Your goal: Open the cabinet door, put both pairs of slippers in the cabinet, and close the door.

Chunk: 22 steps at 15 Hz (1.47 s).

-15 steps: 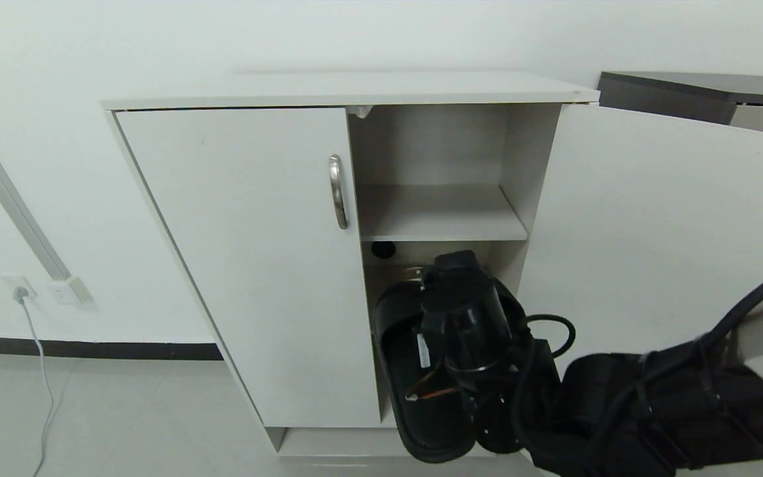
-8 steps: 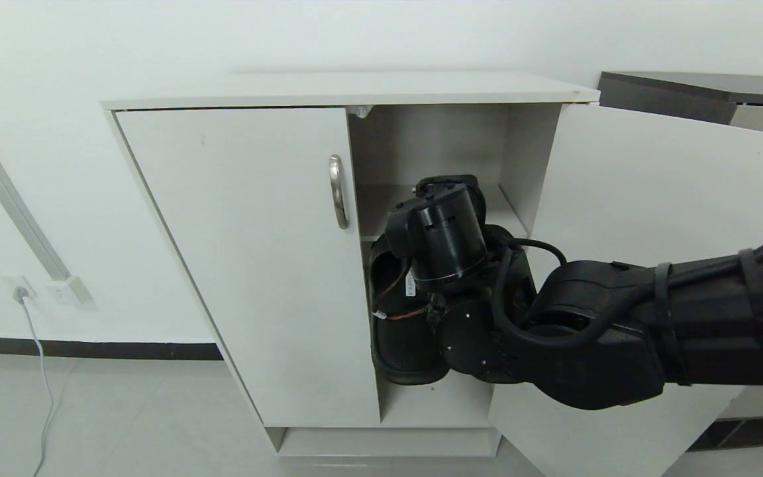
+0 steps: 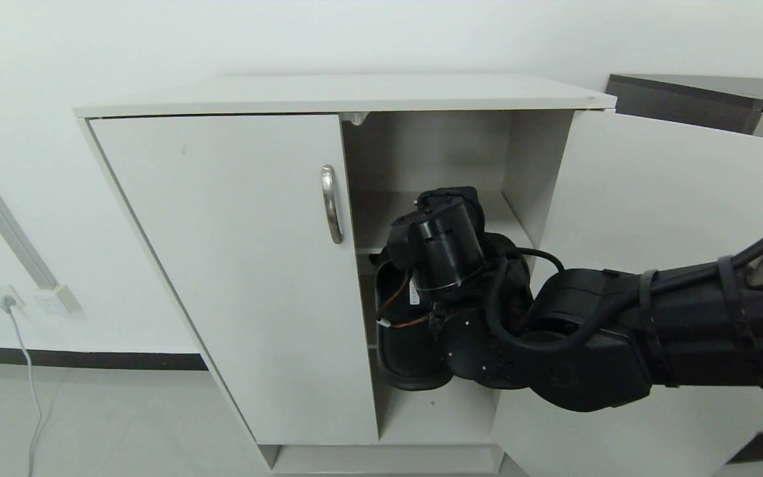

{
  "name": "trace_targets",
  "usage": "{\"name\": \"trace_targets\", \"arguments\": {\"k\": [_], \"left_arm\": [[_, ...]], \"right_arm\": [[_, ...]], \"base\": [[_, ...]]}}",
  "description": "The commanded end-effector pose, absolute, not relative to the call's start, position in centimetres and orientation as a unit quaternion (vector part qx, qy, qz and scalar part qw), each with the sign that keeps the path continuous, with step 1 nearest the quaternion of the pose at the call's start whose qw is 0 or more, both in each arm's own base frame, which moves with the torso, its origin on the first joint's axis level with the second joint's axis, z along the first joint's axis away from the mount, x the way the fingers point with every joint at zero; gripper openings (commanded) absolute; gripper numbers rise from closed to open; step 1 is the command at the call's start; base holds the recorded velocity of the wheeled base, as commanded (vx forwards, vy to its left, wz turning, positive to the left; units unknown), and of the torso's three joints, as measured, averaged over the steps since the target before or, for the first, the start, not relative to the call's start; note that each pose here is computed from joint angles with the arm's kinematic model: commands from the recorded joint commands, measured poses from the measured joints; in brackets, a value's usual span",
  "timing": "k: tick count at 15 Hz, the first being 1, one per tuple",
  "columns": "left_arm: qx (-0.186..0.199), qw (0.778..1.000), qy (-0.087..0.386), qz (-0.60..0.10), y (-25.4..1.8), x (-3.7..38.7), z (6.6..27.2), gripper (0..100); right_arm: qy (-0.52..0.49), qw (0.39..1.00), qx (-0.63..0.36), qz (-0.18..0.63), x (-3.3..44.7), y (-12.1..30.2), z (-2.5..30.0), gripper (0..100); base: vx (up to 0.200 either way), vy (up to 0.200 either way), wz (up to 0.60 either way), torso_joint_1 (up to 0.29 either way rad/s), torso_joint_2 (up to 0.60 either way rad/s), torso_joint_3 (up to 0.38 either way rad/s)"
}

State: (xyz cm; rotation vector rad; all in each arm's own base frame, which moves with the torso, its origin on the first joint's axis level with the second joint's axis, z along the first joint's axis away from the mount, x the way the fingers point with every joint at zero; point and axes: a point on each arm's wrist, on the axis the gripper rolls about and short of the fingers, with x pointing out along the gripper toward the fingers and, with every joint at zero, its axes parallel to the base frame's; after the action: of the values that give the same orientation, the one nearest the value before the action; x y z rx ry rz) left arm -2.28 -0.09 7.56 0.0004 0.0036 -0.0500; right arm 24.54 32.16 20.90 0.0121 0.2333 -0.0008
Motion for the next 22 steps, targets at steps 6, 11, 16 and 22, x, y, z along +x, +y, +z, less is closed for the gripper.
{"name": "trace_targets", "arguments": {"k": [6, 11, 16, 22], "left_arm": [[0.000, 1.000, 0.003, -0.025, -0.1, -2.3, 7.6, 0], [-0.002, 1.000, 0.002, -0.025, -0.1, -2.3, 7.6, 0], [-0.002, 1.000, 0.002, -0.025, -0.1, -2.3, 7.6, 0], [-0.002, 1.000, 0.002, -0.025, -0.1, -2.3, 7.6, 0]], "right_arm": [[0.110, 0.994, 0.016, -0.002, 24.7, 32.1, 21.2, 0], [0.115, 0.993, 0.028, 0.012, 26.3, 31.7, 21.2, 0], [0.114, 0.993, 0.041, -0.002, 30.4, 32.1, 20.3, 0], [0.114, 0.992, 0.047, -0.021, 33.8, 31.8, 21.0, 0]], "base": [[0.200, 0.000, 0.00, 0.002, 0.00, 0.002], [0.040, 0.000, 0.00, 0.000, 0.00, 0.000], [0.000, 0.000, 0.00, 0.000, 0.00, 0.000], [0.000, 0.000, 0.00, 0.000, 0.00, 0.000]]}}
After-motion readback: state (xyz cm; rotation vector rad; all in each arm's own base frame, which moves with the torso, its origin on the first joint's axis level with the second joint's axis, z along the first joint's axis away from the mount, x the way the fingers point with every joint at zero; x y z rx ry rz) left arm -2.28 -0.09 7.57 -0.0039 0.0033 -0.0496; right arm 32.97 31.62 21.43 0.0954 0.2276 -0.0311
